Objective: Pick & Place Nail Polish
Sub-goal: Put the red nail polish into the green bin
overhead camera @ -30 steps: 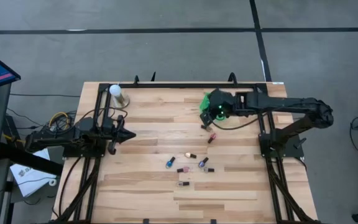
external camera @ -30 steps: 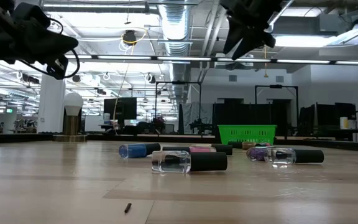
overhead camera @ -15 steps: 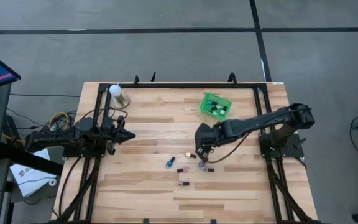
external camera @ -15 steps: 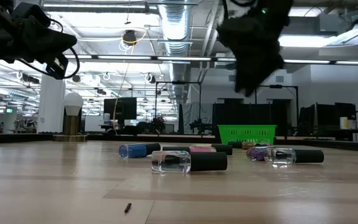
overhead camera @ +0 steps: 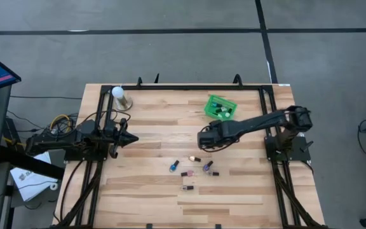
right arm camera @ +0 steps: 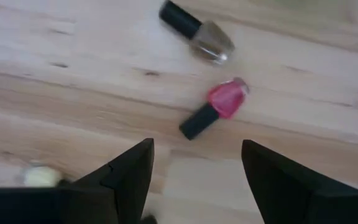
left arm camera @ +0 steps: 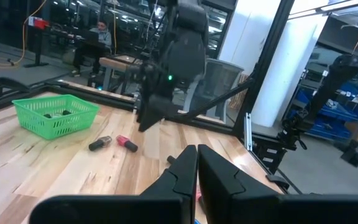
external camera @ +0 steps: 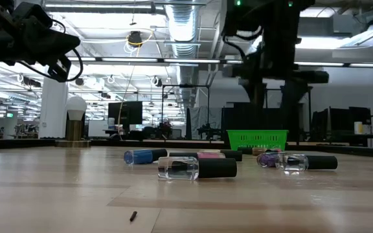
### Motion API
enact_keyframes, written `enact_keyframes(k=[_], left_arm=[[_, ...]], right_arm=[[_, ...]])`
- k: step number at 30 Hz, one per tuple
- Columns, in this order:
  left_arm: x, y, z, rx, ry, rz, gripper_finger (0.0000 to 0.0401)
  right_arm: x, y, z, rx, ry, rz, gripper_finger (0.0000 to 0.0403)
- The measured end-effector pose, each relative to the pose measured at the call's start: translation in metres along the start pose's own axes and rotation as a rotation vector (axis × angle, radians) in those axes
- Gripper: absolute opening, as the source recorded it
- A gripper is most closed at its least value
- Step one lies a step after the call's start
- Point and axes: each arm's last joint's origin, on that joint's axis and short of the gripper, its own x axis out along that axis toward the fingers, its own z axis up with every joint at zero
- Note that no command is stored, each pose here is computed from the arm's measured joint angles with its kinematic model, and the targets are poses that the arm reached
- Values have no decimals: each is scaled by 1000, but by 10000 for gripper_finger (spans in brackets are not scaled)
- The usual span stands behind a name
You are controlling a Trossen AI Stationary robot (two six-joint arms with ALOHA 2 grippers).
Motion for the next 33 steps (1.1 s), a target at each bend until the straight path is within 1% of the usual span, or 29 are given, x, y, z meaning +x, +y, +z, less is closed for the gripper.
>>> enact_keyframes(k=[2,4,6,8,9,11,13,15,18,20,24,28,33], left_arm=[[0,0,0,0,-2,-1,8],[0,0,0,0,1,0,8],[0,0,-1,-1,7,0,8],[1,0,-1,-2,11,0,8],[2,1,-2,-3,21,3,8],[3,1,-2,-3,23,3,8],[3,1,-3,-6,38,12,8],[4,2,-3,-6,42,13,8],[5,2,-5,-9,59,18,8],[6,3,-5,-10,65,21,8],[7,3,-7,-14,86,27,8],[9,4,-8,-16,101,31,8],[9,4,-9,-18,113,34,8]], right_arm=[[13,8,-1,13,7,-4,235],[27,9,-3,19,31,-55,235],[37,15,-3,31,47,-37,235],[43,16,-2,37,56,-55,235],[46,18,-2,49,63,-45,235],[50,16,-1,59,74,-69,235],[54,19,1,78,76,-59,235],[56,15,2,86,84,-96,232],[60,18,6,109,96,-75,223],[61,15,7,125,108,-91,215],[62,15,8,143,115,-88,201],[53,14,10,81,122,-63,200],[23,9,17,-69,61,25,216]])
